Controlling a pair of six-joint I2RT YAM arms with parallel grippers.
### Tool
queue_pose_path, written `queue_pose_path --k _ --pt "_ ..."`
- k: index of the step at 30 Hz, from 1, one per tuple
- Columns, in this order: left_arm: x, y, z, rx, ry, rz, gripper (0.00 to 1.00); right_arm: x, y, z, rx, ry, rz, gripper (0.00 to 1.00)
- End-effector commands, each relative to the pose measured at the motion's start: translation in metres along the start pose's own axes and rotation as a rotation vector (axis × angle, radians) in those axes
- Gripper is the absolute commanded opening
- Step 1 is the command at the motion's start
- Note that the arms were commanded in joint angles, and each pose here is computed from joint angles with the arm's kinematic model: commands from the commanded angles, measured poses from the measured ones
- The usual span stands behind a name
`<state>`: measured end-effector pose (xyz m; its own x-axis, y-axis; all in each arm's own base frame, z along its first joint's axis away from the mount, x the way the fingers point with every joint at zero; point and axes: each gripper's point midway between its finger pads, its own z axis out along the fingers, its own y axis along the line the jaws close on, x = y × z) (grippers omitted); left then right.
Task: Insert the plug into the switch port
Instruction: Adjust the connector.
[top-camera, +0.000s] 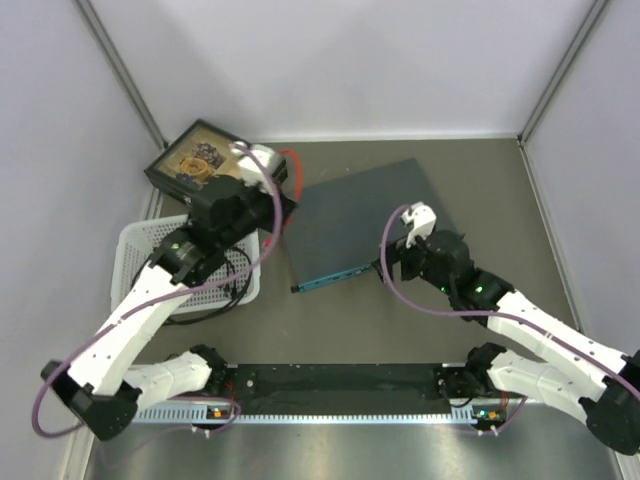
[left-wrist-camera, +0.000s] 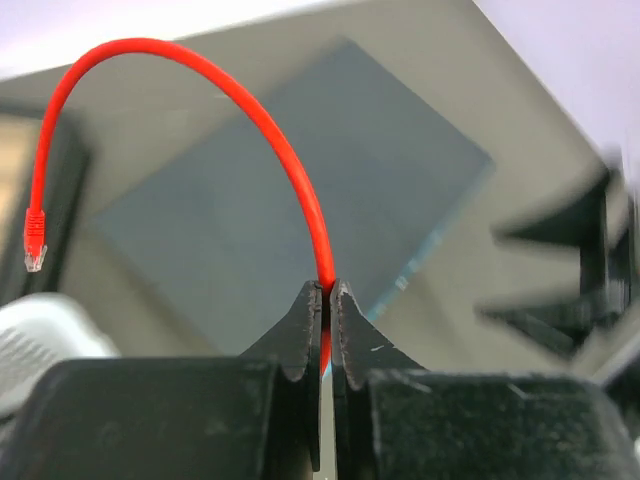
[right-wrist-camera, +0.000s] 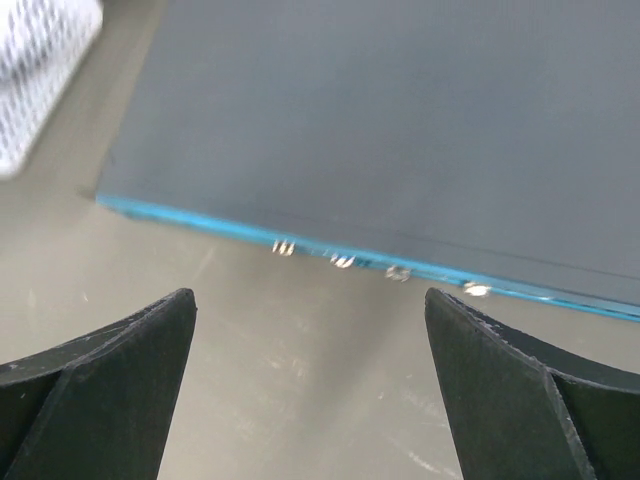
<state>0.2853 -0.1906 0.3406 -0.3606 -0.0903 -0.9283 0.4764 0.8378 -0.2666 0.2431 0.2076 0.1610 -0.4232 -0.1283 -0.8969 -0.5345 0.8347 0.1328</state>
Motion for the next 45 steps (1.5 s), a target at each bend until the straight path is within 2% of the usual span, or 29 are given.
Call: queue_pose_path --k 1,5,12,17,28,37,38,40,41,43,44,45 --pt "0.022 -0.06 0.022 0.137 -0.003 0.257 0.0 -0.063 -0.018 -0.024 0.03 -0.126 0.123 0.95" --pt "0.064 -0.089 0.04 0.201 0.057 0.431 0.0 -0.089 -0.036 -0.043 0.051 -0.183 0.186 0.95" --pt "0.115 -0.124 0.056 0.272 0.112 0.605 0.0 -0.119 -0.046 -0.06 0.001 -0.257 0.283 0.95" --pt "0.141 -0.145 0.06 0.296 0.143 0.716 0.0 -0.115 -0.042 -0.044 -0.032 -0.184 0.303 0.94" --pt "0.169 -0.17 0.063 0.335 0.154 0.82 0.0 -0.082 -0.054 0.002 -0.005 -0.041 0.357 0.9" --pt "0.181 -0.17 0.063 0.323 0.168 0.861 0.0 -0.061 -0.052 0.024 -0.038 0.021 0.378 0.65" --pt "0.183 -0.171 0.063 0.325 0.172 0.866 0.0 -0.059 -0.052 0.025 -0.04 0.025 0.379 0.55" --pt "0.186 -0.171 0.064 0.327 0.175 0.868 0.0 -0.063 -0.05 0.025 -0.054 0.005 0.386 0.42" --pt "0.188 -0.169 0.064 0.325 0.176 0.868 0.0 -0.063 -0.049 0.024 -0.058 0.002 0.386 0.25" --pt "0.187 -0.166 0.065 0.293 0.169 0.844 0.01 -0.062 -0.048 0.022 -0.061 -0.006 0.388 0.09" --pt "0.185 -0.162 0.065 0.267 0.164 0.825 0.05 -0.062 -0.048 0.019 -0.062 -0.017 0.387 0.0" --pt "0.183 -0.159 0.065 0.238 0.161 0.804 0.1 -0.063 -0.047 0.017 -0.062 -0.023 0.385 0.0"
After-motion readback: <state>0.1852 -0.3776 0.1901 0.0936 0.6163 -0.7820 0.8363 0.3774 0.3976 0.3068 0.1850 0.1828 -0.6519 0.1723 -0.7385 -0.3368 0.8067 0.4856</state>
